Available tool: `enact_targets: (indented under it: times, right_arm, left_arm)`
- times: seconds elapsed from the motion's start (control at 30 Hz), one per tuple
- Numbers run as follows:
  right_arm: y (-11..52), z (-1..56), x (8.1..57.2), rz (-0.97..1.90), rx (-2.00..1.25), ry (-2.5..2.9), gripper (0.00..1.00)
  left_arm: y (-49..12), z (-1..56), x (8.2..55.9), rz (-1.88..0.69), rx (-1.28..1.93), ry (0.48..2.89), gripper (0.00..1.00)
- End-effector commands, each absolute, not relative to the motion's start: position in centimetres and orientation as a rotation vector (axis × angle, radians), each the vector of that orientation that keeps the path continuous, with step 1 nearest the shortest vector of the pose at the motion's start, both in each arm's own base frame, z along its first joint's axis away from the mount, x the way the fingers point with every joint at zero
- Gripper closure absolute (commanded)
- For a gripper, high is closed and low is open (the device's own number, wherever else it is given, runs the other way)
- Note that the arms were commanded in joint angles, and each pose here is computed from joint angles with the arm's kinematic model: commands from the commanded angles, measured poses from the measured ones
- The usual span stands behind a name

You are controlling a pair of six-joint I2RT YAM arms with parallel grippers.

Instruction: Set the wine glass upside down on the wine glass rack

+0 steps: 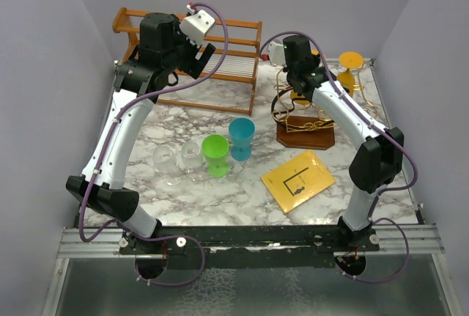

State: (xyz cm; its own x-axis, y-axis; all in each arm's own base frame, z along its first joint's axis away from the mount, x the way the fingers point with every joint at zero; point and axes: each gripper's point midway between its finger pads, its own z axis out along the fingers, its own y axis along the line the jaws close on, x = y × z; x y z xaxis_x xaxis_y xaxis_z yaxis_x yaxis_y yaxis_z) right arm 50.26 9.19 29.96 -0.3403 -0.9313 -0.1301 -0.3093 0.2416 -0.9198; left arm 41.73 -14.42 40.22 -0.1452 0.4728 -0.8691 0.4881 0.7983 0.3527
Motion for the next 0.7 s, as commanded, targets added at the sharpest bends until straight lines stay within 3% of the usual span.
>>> enact_targets:
  times: [0.0, 0.67]
  right_arm:
    - [9.7, 33.5, 49.5, -1.075, -1.056, 1.737, 0.99]
    - [9.3, 32.2, 49.2, -1.099, -1.073, 1.764, 0.99]
  left_arm:
    - [-13.9, 42.3, 40.9, -0.005, 0.723, 1.720, 0.17]
    - [-14.0, 41.6, 41.2, -0.003, 0.741, 1.733, 0.17]
